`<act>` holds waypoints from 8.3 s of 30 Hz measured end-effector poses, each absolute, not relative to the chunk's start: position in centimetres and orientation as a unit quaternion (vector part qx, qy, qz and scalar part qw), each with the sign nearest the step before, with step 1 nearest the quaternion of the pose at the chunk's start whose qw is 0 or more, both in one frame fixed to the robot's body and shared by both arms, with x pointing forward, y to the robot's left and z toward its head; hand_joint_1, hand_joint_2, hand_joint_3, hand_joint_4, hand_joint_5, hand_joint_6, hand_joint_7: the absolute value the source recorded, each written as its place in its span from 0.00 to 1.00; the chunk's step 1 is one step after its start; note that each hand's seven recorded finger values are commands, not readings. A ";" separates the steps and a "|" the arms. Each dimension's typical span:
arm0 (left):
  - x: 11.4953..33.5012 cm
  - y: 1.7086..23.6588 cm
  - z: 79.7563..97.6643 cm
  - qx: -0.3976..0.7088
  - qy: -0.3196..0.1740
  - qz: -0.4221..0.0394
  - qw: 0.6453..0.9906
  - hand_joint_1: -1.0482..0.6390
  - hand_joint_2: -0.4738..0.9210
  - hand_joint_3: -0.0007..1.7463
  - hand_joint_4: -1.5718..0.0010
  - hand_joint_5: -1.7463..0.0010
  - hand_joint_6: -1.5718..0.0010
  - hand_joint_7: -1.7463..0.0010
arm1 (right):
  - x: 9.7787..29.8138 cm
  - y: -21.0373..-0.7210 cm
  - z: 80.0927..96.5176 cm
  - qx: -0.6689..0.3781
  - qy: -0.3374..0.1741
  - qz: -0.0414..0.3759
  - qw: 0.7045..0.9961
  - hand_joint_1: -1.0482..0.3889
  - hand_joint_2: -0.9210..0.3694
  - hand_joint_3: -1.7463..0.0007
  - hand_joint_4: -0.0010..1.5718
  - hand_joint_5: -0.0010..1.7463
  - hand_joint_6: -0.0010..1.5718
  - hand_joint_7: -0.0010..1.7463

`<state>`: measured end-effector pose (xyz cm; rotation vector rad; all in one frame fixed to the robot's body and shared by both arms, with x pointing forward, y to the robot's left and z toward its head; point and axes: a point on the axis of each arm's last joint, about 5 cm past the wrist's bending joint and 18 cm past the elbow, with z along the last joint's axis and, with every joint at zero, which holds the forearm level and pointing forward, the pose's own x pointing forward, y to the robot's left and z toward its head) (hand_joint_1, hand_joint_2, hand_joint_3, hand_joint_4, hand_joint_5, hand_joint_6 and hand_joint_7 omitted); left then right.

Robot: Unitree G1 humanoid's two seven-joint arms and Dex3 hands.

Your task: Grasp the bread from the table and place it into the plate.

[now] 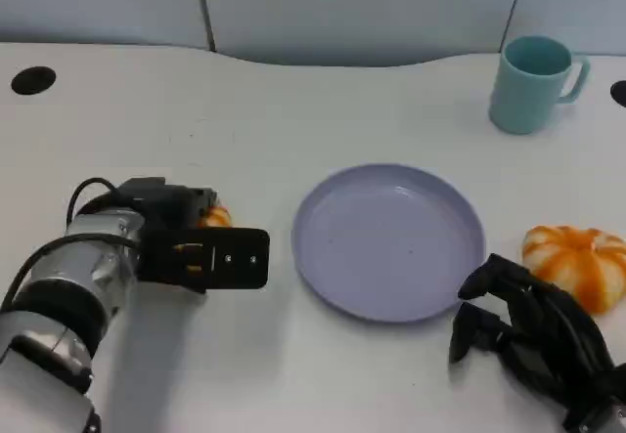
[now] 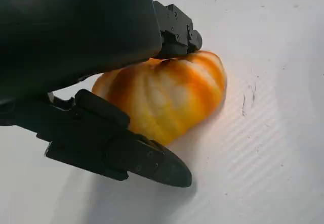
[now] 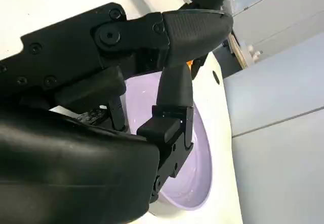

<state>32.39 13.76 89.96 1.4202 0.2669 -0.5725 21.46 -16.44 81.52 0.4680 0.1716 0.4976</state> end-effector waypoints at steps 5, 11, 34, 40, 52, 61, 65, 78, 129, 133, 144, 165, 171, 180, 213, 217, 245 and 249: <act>32.3 13.6 89.7 0.634 0.123 -0.254 0.720 0.23 0.92 0.00 0.94 0.97 0.90 1.00 | 21.3 -16.4 81.5 0.228 0.081 0.243 0.939 0.36 0.00 0.84 0.43 0.97 0.36 0.79; 32.2 13.4 89.5 0.641 0.116 -0.245 0.718 0.31 0.88 0.00 0.90 0.95 0.87 0.98 | 21.3 -16.5 81.4 0.232 0.084 0.244 0.938 0.37 0.00 0.84 0.43 0.96 0.35 0.79; 28.9 14.2 85.2 0.597 -0.073 -0.103 0.792 0.50 0.95 0.41 0.45 0.00 0.59 0.00 | 21.0 -16.6 81.5 0.230 0.082 0.242 0.939 0.36 0.00 0.84 0.44 0.95 0.36 0.77; 28.9 14.3 85.3 0.586 -0.086 -0.084 0.801 0.52 0.84 0.53 0.47 0.00 0.61 0.00 | 21.1 -16.6 81.5 0.232 0.085 0.243 0.938 0.37 0.00 0.84 0.45 0.95 0.36 0.77; 30.3 14.2 87.8 0.511 -0.146 -0.047 0.846 0.55 0.70 0.62 0.46 0.00 0.59 0.00 | 21.1 -16.6 81.4 0.232 0.083 0.240 0.939 0.36 0.00 0.85 0.45 0.96 0.37 0.78; 31.7 12.8 90.4 0.490 -0.207 -0.040 0.846 0.52 0.68 0.68 0.42 0.00 0.56 0.00 | 21.2 -16.9 81.6 0.221 0.086 0.237 0.942 0.36 0.00 0.84 0.44 0.96 0.37 0.76; 32.0 11.9 91.6 0.476 -0.252 -0.060 0.840 0.51 0.61 0.78 0.40 0.00 0.52 0.00 | 21.3 -17.3 81.6 0.229 0.096 0.233 0.940 0.35 0.00 0.84 0.44 0.97 0.39 0.73; 32.7 10.4 93.7 0.471 -0.308 -0.098 0.821 0.48 0.69 0.75 0.39 0.00 0.51 0.00 | 21.5 -17.2 81.9 0.229 0.103 0.220 0.943 0.35 0.00 0.85 0.44 0.97 0.39 0.73; 31.1 3.9 92.7 0.518 -0.269 -0.356 0.730 0.36 0.71 0.81 0.32 0.00 0.48 0.00 | 21.7 -17.2 81.8 0.233 0.102 0.231 0.939 0.38 0.00 0.82 0.42 0.97 0.37 0.74; 31.1 3.9 92.7 0.518 -0.269 -0.356 0.730 0.36 0.71 0.81 0.32 0.00 0.48 0.00 | 21.6 -17.2 81.7 0.234 0.101 0.233 0.939 0.38 0.00 0.82 0.42 0.97 0.36 0.74; 31.1 3.9 92.7 0.518 -0.269 -0.356 0.730 0.36 0.70 0.82 0.32 0.00 0.48 0.00 | 21.6 -17.2 81.7 0.234 0.100 0.234 0.938 0.38 0.00 0.82 0.42 0.97 0.36 0.75; 31.9 4.3 94.4 0.511 -0.166 -0.423 0.729 0.00 1.00 0.31 1.00 1.00 1.00 1.00 | 21.7 -17.1 81.9 0.228 0.102 0.225 0.942 0.37 0.00 0.83 0.44 0.97 0.38 0.75; 31.8 4.8 94.6 0.484 -0.166 -0.428 0.745 0.00 1.00 0.30 1.00 1.00 1.00 1.00 | 21.7 -17.0 82.0 0.230 0.106 0.226 0.941 0.38 0.00 0.84 0.43 0.97 0.37 0.75; 30.6 9.9 93.8 0.333 -0.225 -0.375 0.835 0.05 1.00 0.28 0.86 0.91 0.88 0.94 | 21.8 -16.9 81.9 0.233 0.105 0.226 0.940 0.38 0.00 0.82 0.42 0.97 0.37 0.75; 16.0 16.3 85.1 -0.250 -0.091 -0.065 0.962 0.34 1.00 0.21 0.49 0.00 0.69 0.00 | 21.8 -16.9 81.3 0.218 0.081 0.229 0.945 0.38 0.00 0.81 0.43 0.99 0.35 0.80; 15.6 16.5 84.6 -0.254 -0.082 -0.047 0.963 0.34 1.00 0.21 0.48 0.00 0.69 0.00 | 21.8 -16.9 81.3 0.220 0.081 0.227 0.945 0.38 0.00 0.81 0.44 0.99 0.35 0.80; 14.8 17.6 82.7 -0.354 0.024 -0.073 0.932 0.31 1.00 0.20 0.51 0.00 0.71 0.00 | 21.2 -16.6 81.1 0.246 0.064 0.183 0.950 0.39 0.00 0.83 0.49 1.00 0.35 0.93; 14.8 17.6 82.7 -0.354 0.024 -0.073 0.932 0.31 1.00 0.19 0.50 0.00 0.71 0.00 | 21.2 -16.6 81.1 0.250 0.066 0.181 0.949 0.40 0.00 0.83 0.49 1.00 0.35 0.94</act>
